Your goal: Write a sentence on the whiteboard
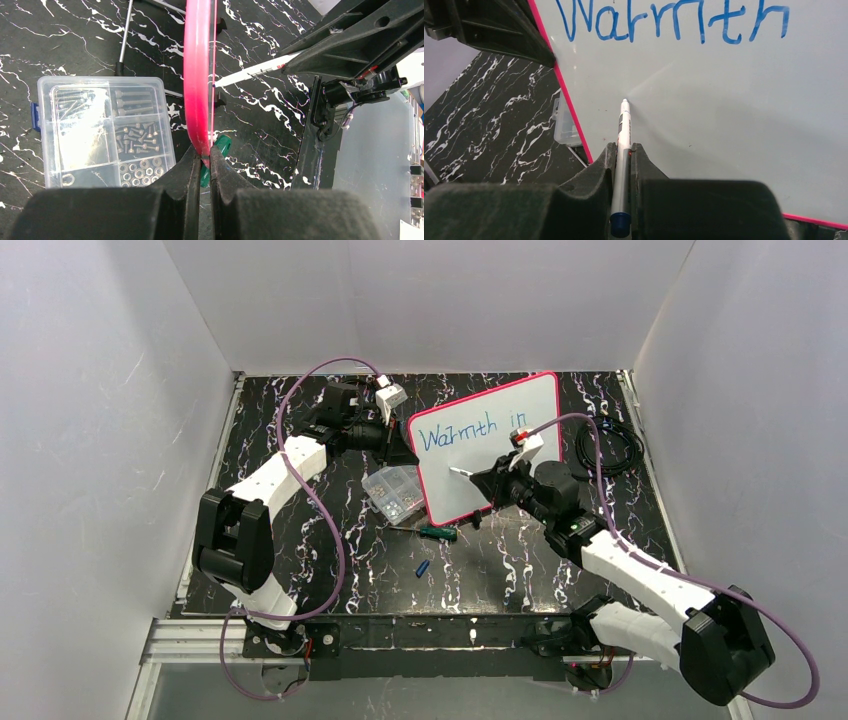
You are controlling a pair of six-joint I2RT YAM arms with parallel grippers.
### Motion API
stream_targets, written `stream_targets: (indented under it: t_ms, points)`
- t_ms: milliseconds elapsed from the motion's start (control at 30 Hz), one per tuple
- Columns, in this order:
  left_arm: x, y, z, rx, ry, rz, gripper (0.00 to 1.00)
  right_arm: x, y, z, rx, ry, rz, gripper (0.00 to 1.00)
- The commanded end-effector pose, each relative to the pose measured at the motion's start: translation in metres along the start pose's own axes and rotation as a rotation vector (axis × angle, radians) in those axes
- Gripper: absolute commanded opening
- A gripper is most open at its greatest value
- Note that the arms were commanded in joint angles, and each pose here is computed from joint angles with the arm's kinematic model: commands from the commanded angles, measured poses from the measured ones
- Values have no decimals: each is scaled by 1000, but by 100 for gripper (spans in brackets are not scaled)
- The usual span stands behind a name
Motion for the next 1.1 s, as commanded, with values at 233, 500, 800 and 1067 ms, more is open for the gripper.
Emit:
stream_targets:
  t_ms: [233,500,800,1067]
  points:
    - [-15,-29,-13,68,-28,87,0,-16,-6,13,61,-70,-44,1]
    - [-15,-29,-13,67,-28,86,0,-13,-1,16,39,-55,-61,1]
    - [-15,-29,-13,67,-29,87,0,7,-1,9,74,21,-71,1]
    - [-15,-30,-14,69,-30,89,0,28,-1,-2,85,88,-57,1]
Point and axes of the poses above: each gripper's point midway between its finger pads, its own z axis out along the fingers, its own y axis along the line the jaws close on, x = y × z, the point moved 9 cm from there along -z, back along the fingers, and after that the axes turned 14 degrees about -z, right-handed, at the moved point
